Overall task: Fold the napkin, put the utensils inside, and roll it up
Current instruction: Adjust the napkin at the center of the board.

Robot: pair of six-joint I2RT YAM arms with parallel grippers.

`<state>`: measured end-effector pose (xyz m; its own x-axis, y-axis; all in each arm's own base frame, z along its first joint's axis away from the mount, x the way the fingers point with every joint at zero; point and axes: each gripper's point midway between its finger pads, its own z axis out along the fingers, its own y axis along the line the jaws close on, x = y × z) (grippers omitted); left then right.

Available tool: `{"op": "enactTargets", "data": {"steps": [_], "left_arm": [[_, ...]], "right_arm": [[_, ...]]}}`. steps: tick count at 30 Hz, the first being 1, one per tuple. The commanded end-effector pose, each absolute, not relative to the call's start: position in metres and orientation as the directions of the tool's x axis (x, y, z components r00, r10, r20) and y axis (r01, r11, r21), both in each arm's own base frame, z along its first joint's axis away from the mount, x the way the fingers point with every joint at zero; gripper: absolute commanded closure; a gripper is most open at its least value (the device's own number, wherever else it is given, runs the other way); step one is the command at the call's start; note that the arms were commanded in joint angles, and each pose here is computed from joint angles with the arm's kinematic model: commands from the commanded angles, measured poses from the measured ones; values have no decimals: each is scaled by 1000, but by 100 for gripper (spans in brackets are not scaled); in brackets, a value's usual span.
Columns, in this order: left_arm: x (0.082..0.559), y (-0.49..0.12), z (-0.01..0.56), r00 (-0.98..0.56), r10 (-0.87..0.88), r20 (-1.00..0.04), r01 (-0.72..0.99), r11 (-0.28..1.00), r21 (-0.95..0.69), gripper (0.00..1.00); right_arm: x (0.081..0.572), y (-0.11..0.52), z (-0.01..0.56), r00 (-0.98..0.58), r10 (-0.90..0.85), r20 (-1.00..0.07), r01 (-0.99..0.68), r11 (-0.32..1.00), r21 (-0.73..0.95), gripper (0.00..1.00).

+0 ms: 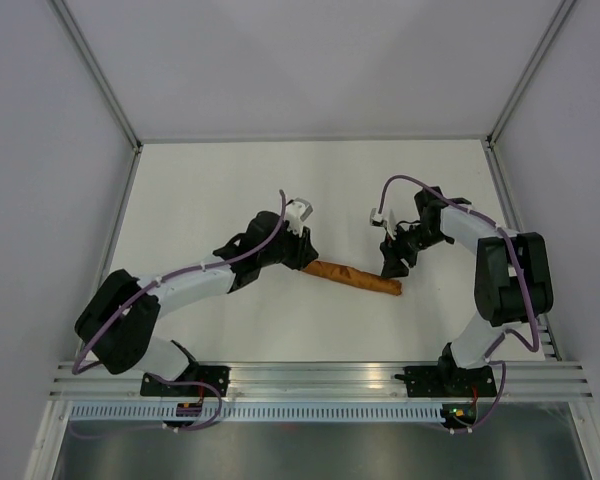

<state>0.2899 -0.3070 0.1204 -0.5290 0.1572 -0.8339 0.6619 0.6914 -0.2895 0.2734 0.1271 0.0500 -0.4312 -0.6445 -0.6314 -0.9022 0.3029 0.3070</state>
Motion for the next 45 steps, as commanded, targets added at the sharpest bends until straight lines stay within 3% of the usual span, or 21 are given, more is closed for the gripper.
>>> {"op": "enactTargets", "data": {"steps": [1,13,23,45], "left_arm": [[278,-295,108,-638,-28,-770,461,786,-411,70],[285,-319,76,-684,-33,-728,401,817,-414,73],[319,-340,63,-691,52,-721,418,843,-340,73],[399,-397,57,-727,125,-675,488,785,-381,73]], "right_arm": [[263,125,43,-432,-663,-611,-900,278,334,39],[262,119,22,-507,-673,-538,-859,343,381,49],[263,122,21,-549,-664,-507,-827,343,447,50],[282,143,34,-650,-573,-499,-745,354,565,49]]}}
